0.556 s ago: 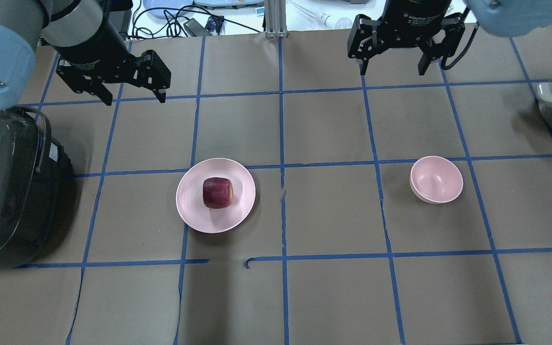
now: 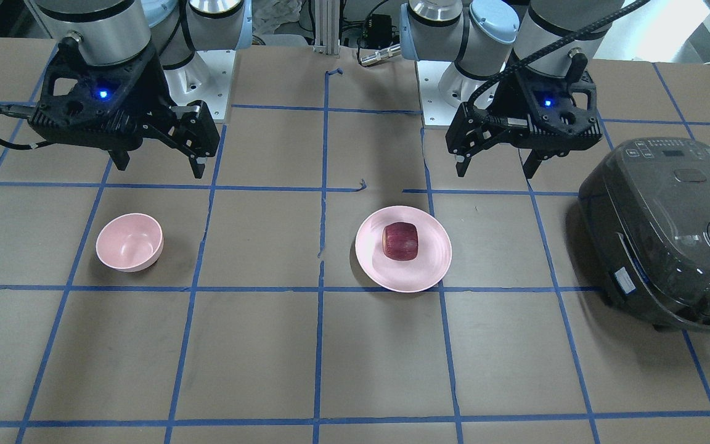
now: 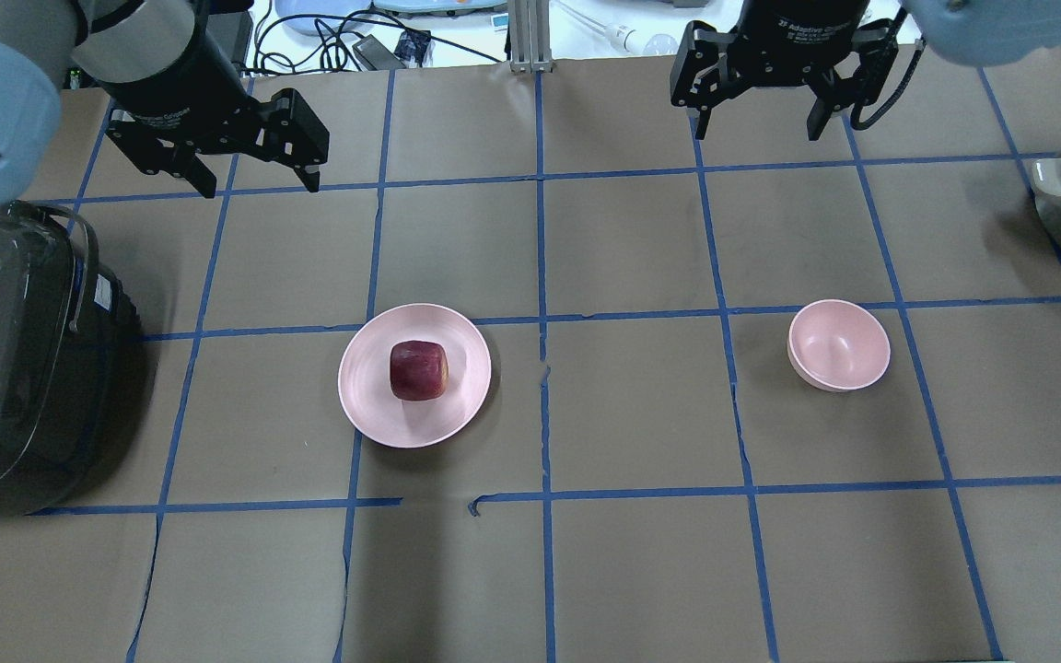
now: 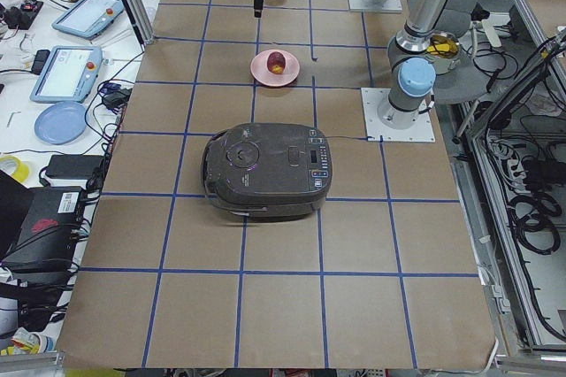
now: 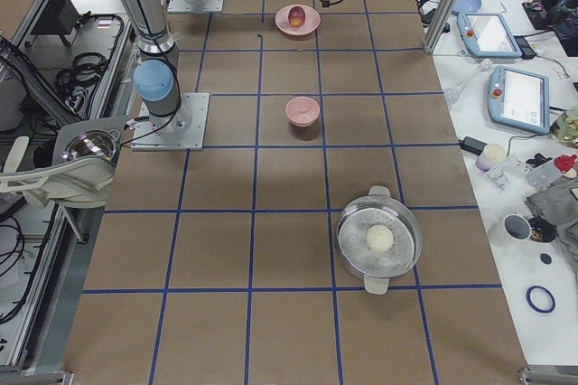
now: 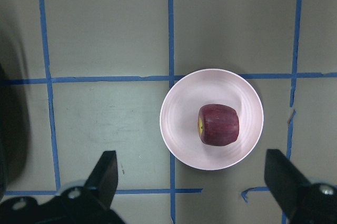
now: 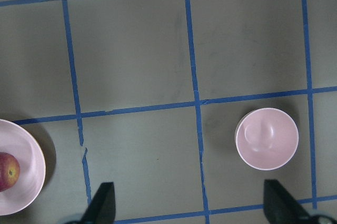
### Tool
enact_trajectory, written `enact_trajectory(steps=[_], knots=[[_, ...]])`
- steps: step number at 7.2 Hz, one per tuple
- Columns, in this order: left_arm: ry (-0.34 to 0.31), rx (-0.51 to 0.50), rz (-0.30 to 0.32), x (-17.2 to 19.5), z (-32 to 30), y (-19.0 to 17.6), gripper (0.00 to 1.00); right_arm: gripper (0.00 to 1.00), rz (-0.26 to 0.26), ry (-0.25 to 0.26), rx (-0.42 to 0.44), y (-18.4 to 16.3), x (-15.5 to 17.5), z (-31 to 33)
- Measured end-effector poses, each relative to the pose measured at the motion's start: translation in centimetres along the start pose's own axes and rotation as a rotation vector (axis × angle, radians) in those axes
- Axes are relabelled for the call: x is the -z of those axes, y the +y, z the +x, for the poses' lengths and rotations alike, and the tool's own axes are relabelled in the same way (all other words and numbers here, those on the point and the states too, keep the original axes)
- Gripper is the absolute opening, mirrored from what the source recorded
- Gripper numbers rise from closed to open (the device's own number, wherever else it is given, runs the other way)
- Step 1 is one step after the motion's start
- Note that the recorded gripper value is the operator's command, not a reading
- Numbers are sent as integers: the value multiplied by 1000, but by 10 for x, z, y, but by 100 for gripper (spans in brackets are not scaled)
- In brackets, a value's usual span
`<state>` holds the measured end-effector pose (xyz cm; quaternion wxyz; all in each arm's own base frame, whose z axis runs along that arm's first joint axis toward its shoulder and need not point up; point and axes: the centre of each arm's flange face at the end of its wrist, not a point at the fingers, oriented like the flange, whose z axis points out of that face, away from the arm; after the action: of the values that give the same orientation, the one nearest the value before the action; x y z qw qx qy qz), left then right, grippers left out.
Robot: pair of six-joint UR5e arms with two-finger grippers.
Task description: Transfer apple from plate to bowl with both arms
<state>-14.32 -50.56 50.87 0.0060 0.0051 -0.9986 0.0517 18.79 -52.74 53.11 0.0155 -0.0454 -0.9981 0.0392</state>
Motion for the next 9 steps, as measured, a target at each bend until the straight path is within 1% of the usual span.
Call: enact_trajectory(steps=[4, 9], knots=[[-5, 3, -33, -2, -1, 3, 100, 100, -3, 1, -1, 0, -1, 0], [1, 4, -38, -2, 0, 3, 100, 100, -10, 2, -5, -1, -5, 2]])
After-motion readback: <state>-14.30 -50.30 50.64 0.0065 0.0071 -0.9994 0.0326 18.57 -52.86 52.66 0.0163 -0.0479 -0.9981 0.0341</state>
